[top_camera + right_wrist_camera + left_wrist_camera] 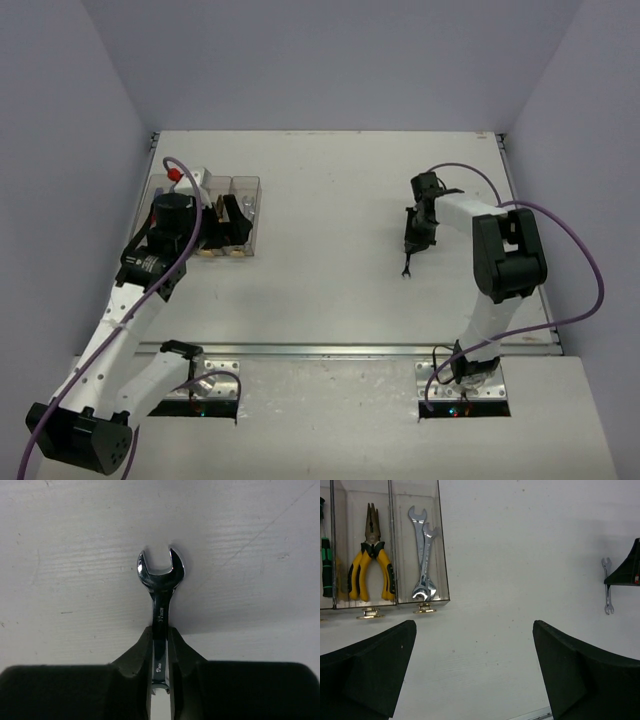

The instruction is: Sort the tools into containers

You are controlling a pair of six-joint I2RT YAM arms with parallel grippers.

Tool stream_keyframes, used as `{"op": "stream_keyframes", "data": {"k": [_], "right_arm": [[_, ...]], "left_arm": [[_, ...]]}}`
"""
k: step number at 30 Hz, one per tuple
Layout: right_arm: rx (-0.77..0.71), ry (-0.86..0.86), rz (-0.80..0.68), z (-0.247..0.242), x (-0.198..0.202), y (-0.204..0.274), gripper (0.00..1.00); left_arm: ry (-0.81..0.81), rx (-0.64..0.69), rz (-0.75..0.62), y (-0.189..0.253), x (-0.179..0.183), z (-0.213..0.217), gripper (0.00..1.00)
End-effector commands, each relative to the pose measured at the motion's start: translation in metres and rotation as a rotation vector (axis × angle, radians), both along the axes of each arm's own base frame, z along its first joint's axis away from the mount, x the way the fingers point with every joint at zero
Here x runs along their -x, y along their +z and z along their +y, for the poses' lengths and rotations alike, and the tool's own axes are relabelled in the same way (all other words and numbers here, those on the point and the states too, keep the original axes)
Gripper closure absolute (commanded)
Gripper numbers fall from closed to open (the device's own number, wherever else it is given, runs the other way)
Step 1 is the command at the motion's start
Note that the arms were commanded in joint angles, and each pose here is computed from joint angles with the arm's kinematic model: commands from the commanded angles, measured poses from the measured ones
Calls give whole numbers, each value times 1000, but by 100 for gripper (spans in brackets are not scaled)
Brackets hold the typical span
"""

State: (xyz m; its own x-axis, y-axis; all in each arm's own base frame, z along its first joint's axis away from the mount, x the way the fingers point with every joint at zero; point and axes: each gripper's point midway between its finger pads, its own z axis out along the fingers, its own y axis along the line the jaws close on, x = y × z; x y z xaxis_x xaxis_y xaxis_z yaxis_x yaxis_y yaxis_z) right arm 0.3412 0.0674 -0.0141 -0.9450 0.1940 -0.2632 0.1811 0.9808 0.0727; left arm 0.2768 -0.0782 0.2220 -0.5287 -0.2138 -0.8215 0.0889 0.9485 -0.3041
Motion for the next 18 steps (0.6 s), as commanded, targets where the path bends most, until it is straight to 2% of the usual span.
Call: {"op": "stream_keyframes", "data": {"k": [1, 4, 14, 16, 18], "right_arm": [[50, -5, 101, -9, 28, -36, 94], [41, 5, 70, -4, 26, -26, 100], [-88, 91, -128, 27, 21, 37, 100], [-127, 123, -194, 37, 19, 55, 100], [-183, 180, -241, 58, 23, 68, 100]], "left_arm": [[-24, 60, -106, 27, -4, -10, 0], [-36, 104, -100, 26, -5, -16, 0], [-113, 387, -97, 11, -13, -64, 0], [-144, 438, -83, 0, -12, -78, 0], [-200, 522, -119, 6, -14, -102, 0]]}}
